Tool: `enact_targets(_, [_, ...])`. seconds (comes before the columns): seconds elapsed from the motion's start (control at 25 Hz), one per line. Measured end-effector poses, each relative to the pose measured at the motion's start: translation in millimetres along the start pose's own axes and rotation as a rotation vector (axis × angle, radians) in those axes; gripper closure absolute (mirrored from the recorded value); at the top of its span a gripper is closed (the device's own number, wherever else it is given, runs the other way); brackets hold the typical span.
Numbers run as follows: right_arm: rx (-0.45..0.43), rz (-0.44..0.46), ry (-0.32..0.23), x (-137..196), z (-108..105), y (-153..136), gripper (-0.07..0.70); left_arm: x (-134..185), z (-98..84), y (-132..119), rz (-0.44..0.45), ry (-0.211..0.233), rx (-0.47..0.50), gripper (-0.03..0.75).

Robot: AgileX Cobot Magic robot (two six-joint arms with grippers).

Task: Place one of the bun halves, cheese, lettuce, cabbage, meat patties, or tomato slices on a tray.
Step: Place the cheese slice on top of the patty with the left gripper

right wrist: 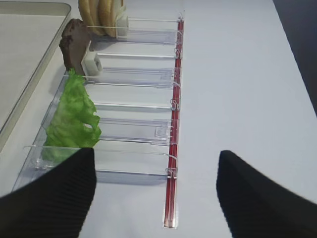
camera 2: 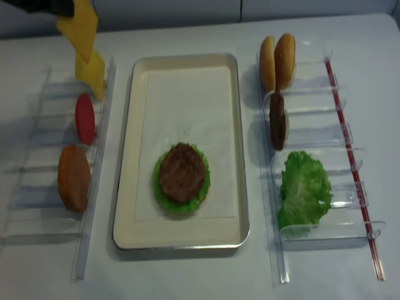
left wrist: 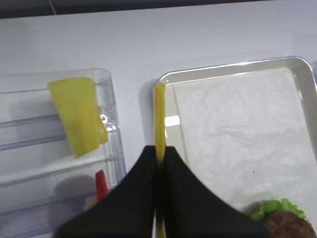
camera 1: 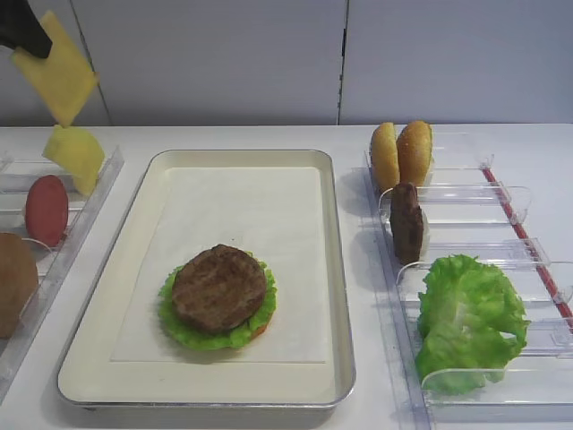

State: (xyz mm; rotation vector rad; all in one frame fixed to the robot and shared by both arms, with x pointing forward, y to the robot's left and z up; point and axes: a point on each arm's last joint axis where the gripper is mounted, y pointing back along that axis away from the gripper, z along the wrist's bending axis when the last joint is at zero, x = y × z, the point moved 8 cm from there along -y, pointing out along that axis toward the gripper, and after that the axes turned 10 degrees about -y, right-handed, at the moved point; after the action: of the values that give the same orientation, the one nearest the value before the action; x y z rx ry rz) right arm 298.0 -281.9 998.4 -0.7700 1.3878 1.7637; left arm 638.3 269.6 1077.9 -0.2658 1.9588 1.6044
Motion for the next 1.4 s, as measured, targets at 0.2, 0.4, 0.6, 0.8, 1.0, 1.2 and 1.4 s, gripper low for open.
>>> enact_targets(0.2, [0.0,0.0,0.0,0.0,0.0,0.0,0.087,-1.1,-29.0,3.8,-0.001,-0.045,0.048,0.718])
enact_targets(0.4, [0.0,0.0,0.0,0.0,-0.1,0.0,0.087,0.8,-64.7,6.2,-0.012,-0.092,0.099,0.718])
enact_targets(0.6, [0.0,0.0,0.0,0.0,-0.1,0.0,0.087,20.9,-91.2,-16.0,0.046,-0.108,0.155,0.718])
enact_targets(0.8, [0.0,0.0,0.0,0.0,-0.1,0.0,0.087,38.6,-109.0,-23.9,0.007,-0.093,0.17,0.718])
enact_targets(1.0, [0.0,0.0,0.0,0.0,-0.1,0.0,0.087,59.4,-122.9,-26.9,-0.009,-0.042,0.248,0.718])
enact_targets(1.2, [0.0,0.0,0.0,0.0,-0.1,0.0,0.087,78.8,-140.0,-27.2,-0.02,-0.014,0.355,0.718])
enact_targets(1.4, [0.0,0.0,0.0,0.0,-0.1,0.0,0.087,93.4,-155.1,-20.8,-0.076,0.041,0.449,0.718])
